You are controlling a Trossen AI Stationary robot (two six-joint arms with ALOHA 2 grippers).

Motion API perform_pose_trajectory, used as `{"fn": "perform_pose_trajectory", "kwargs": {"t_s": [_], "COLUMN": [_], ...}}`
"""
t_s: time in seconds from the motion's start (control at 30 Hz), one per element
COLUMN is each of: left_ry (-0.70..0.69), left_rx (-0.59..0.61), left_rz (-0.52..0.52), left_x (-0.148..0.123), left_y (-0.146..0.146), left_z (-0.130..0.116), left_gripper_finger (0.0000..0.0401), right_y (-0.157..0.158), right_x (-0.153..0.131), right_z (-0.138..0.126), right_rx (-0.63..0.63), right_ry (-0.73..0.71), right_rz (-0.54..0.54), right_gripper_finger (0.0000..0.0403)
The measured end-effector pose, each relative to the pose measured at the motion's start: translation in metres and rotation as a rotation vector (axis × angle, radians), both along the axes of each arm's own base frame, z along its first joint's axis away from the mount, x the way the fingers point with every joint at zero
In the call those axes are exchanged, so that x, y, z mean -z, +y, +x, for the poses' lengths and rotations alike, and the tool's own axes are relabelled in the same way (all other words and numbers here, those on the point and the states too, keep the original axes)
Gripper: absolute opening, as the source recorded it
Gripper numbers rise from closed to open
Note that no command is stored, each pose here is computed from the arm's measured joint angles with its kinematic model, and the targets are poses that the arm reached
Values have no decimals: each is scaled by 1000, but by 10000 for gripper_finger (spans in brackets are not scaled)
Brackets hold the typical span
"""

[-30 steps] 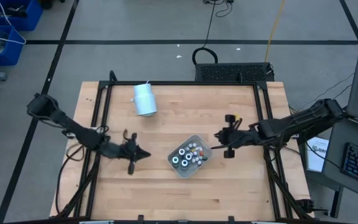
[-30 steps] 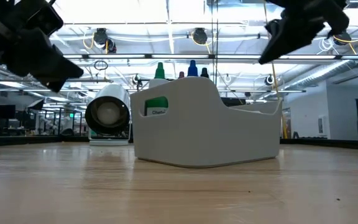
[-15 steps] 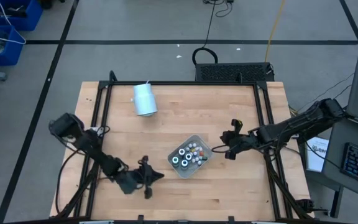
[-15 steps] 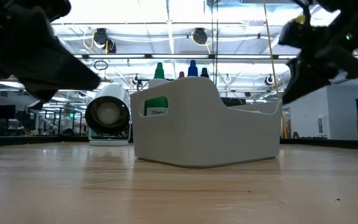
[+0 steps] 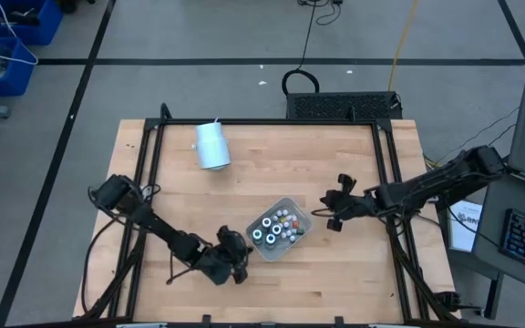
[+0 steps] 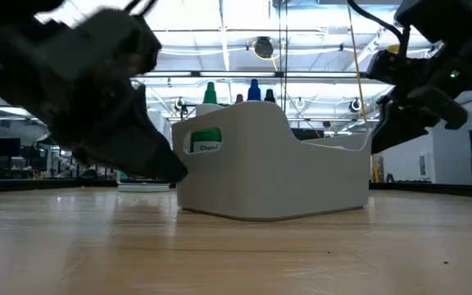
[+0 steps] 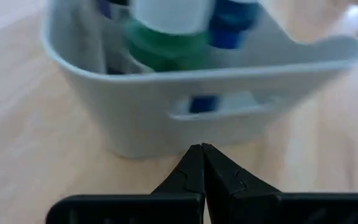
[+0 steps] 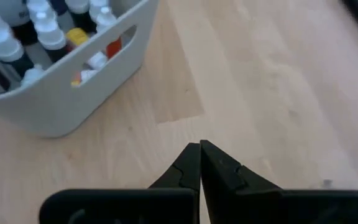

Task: Pick & Place food coloring
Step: Adjust the gray bin on the table

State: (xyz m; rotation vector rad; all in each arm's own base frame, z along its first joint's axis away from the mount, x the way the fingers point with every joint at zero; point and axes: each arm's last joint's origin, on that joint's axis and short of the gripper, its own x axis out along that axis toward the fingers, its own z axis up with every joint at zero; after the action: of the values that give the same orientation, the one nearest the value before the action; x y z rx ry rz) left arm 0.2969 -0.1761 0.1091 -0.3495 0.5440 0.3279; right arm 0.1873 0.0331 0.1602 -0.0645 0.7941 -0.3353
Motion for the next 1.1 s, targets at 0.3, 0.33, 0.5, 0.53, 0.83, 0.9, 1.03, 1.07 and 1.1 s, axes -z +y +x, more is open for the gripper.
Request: {"fn": "perform_pose_trajectory", "kwargs": {"t_s": [0.3,0.33,0.5,0.53,0.83,0.9,1.03,1.07,1.1], "left_ry": [27,32,64,69,90,96,102,103,104], "left_rx": [-80,-84,-101,-106,-130,-129,-122,-116,-109], "left_rz": [2,4,13,18,21,23,29,36,41], "left_x": [2,2,3,4,4,4,4,4,4], "left_y": [28,31,46,50,76,80,85,85,86], "left_z": [13,15,20,21,32,33,34,35,35], "left_gripper_finger": [1,1,1,1,2,5,5,3,3], "right_y": [1,2,6,7,24,28,34,35,36], "right_x": [13,14,24,27,39,41,43,43,43], "right_z": [8,9,14,14,18,19,19,18,18], "right_rx": [-118,-132,-153,-153,-202,-217,-236,-241,-246], "right_ry": [-37,-39,-12,-1,15,10,4,5,5], "right_rz": [143,159,195,199,219,223,228,228,228], "right_gripper_finger": [0,0,0,0,0,0,0,0,0]}}
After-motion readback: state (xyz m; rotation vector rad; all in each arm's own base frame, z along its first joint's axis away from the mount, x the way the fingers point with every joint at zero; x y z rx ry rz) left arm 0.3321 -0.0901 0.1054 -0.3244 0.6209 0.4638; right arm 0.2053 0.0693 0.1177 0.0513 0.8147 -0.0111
